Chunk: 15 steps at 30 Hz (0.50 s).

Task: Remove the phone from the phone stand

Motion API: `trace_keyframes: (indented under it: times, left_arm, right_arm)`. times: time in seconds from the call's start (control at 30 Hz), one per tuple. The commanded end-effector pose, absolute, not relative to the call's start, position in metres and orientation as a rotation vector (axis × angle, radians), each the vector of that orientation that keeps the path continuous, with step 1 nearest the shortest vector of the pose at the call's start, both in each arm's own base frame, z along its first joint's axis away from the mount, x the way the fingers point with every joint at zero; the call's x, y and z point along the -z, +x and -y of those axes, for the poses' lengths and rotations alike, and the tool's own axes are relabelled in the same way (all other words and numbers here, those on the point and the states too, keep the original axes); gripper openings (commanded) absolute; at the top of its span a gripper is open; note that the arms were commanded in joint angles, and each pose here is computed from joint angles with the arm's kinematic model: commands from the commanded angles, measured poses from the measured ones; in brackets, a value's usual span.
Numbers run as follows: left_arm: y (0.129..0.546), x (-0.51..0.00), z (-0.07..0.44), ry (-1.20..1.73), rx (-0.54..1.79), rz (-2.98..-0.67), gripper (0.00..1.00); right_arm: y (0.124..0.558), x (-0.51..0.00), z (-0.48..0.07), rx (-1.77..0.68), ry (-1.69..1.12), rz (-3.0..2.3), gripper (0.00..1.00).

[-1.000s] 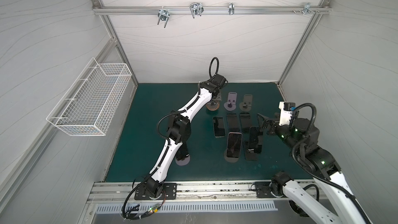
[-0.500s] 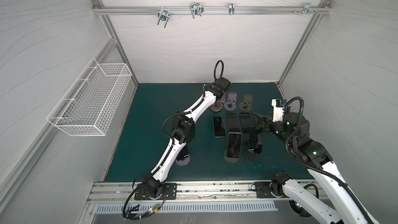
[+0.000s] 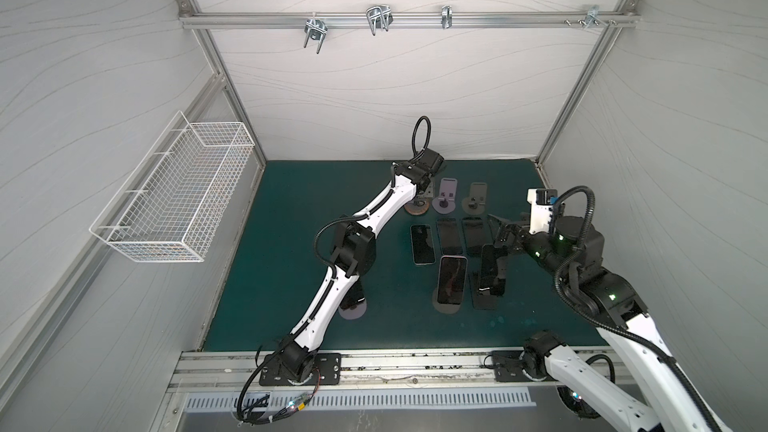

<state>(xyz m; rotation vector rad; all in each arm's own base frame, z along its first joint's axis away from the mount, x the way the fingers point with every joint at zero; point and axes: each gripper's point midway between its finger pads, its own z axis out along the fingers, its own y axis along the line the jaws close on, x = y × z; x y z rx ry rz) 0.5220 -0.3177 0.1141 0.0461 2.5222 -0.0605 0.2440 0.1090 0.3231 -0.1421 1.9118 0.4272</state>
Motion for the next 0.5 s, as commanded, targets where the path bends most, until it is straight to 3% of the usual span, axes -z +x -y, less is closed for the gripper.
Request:
trace_keyframes:
  times: [0.0, 0.47]
  left_arm:
    - [0.5300, -0.1135, 0.3189, 0.005, 0.084, -2.499, 0.58]
    - [0.5281, -0.1074, 0.3101, -0.004, 0.084, -2.534, 0.65]
  right_arm:
    - [0.2402, -0.3301, -0.1005, -0.410, -0.109, -1.893, 0.99]
    - [0.2379, -0.3370, -0.0988, -0.408, -0.113, -1.870, 0.99]
